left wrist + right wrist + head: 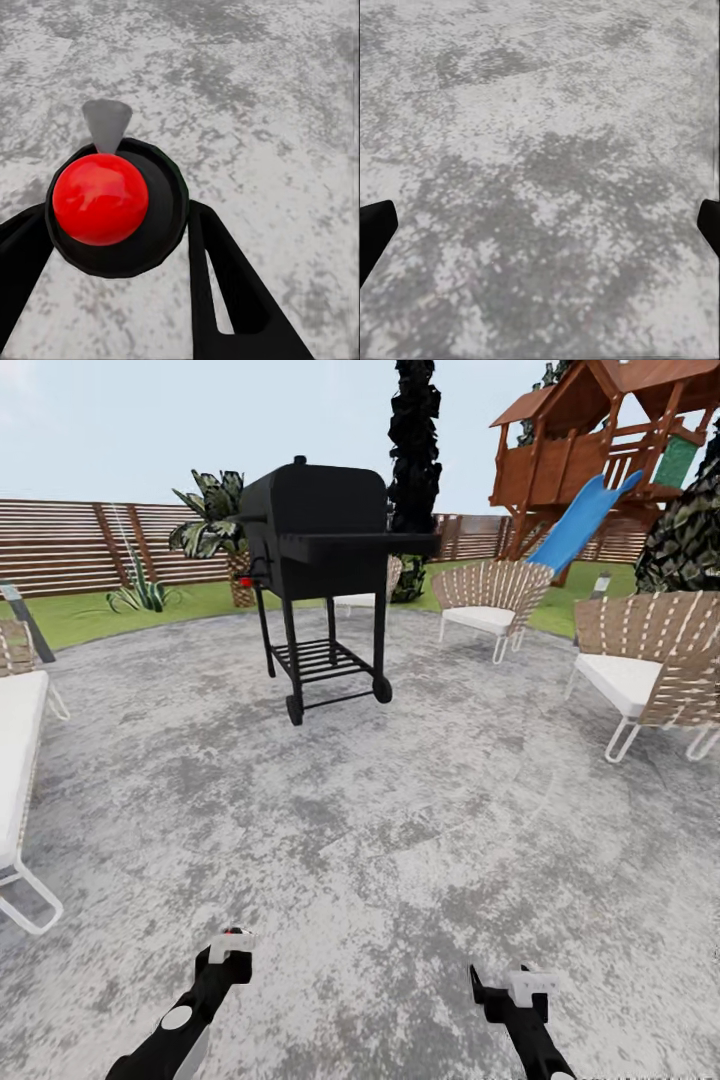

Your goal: In the garden, pick up the pesticide atomizer on the floor and spray pesticide onto both trees until each tree trunk is fully covered.

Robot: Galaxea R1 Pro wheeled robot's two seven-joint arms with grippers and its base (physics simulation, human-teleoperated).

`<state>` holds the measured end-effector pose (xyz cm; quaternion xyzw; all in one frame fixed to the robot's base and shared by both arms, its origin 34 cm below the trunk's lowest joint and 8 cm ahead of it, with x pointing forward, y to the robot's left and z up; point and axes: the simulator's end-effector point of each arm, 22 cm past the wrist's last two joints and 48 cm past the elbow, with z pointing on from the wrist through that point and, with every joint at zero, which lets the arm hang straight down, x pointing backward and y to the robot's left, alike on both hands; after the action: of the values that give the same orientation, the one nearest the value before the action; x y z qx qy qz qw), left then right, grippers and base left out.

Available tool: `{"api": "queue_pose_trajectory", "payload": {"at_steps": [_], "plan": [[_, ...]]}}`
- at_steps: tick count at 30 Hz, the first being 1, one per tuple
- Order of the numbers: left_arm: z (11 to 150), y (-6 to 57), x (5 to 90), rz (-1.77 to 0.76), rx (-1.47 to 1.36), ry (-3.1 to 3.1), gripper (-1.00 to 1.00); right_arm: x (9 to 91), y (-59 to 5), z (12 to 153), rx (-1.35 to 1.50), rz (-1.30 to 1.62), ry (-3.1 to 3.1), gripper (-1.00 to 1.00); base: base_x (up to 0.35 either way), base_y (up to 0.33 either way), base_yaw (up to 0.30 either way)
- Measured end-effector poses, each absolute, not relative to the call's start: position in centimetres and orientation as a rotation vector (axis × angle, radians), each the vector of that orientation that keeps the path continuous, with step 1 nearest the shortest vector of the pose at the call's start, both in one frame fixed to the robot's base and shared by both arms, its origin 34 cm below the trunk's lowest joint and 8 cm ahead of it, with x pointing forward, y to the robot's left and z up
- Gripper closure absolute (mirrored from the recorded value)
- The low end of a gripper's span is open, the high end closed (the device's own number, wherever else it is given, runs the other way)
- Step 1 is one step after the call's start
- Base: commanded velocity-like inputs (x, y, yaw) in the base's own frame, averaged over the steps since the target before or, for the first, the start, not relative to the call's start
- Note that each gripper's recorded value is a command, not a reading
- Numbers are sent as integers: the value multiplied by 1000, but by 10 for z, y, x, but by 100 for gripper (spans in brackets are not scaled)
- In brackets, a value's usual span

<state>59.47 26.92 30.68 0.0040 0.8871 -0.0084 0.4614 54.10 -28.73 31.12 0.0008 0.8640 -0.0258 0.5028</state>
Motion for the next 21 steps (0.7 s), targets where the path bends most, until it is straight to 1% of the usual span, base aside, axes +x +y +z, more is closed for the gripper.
{"api": "queue_pose_trajectory", "payload": {"at_steps": [2,5,21], "plan": [[307,269,595,-21,10,2183,100,541,-287,311,2,-62,2087,-100,0,-234,-70],[307,269,594,-21,10,2184,100,541,-287,311,2,-61,2087,-100,0,-82,-203],[306,269,594,-22,9,2184,100,541,-287,311,2,-61,2088,-100,0,-5,-262]]}}
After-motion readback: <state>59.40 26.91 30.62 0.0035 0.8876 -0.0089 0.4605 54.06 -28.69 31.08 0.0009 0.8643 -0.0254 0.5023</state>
